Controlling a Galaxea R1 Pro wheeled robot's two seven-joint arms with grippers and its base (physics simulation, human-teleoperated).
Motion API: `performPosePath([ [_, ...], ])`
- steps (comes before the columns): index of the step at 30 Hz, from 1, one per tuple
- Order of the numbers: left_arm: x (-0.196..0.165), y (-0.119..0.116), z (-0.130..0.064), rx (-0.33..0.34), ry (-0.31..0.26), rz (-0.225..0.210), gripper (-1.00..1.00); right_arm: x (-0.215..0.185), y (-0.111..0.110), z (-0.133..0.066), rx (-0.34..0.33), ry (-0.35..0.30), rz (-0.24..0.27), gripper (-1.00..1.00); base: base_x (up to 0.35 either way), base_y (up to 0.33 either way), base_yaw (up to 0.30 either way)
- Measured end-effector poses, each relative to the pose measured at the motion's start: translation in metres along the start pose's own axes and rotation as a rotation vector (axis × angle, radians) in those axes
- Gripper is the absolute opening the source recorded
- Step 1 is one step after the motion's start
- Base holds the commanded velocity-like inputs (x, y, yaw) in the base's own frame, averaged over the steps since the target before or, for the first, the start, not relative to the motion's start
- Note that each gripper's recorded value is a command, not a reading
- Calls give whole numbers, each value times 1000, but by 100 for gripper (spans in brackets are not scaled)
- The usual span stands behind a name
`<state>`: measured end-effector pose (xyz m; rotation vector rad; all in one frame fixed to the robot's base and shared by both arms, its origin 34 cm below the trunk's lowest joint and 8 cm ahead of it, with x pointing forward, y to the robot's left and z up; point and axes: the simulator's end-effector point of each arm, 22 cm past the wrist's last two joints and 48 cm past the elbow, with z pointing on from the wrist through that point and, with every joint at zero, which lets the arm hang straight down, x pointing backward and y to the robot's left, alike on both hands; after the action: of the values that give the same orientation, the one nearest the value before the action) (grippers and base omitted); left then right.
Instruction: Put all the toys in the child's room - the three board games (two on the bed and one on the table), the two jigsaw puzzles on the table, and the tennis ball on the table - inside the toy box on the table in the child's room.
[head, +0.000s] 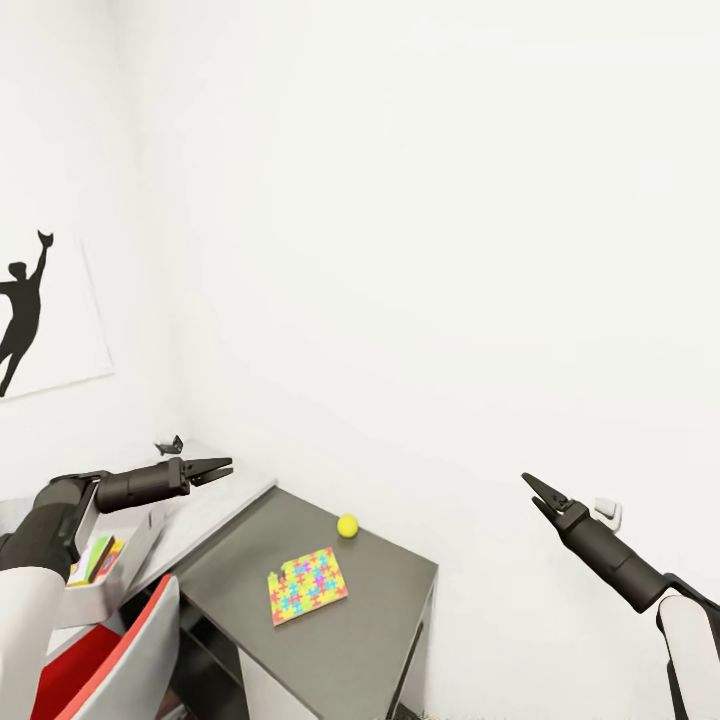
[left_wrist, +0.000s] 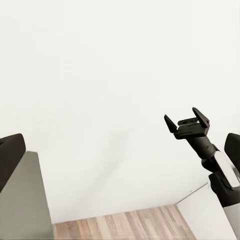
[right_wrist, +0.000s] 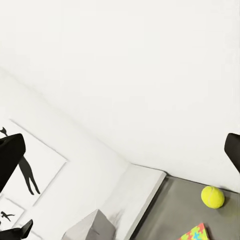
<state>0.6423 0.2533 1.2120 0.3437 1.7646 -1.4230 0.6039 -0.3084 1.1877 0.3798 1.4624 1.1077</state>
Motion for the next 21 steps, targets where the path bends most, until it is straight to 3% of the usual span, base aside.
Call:
performPosePath([
  [8, 2, 5, 1, -3, 2, -9, 100, 2, -5, 1, 8, 5, 5, 100, 0, 196, -175],
  [21, 5, 10, 1, -6, 5, -18, 100, 5, -11, 2, 18, 11, 10, 100, 0, 28, -237],
])
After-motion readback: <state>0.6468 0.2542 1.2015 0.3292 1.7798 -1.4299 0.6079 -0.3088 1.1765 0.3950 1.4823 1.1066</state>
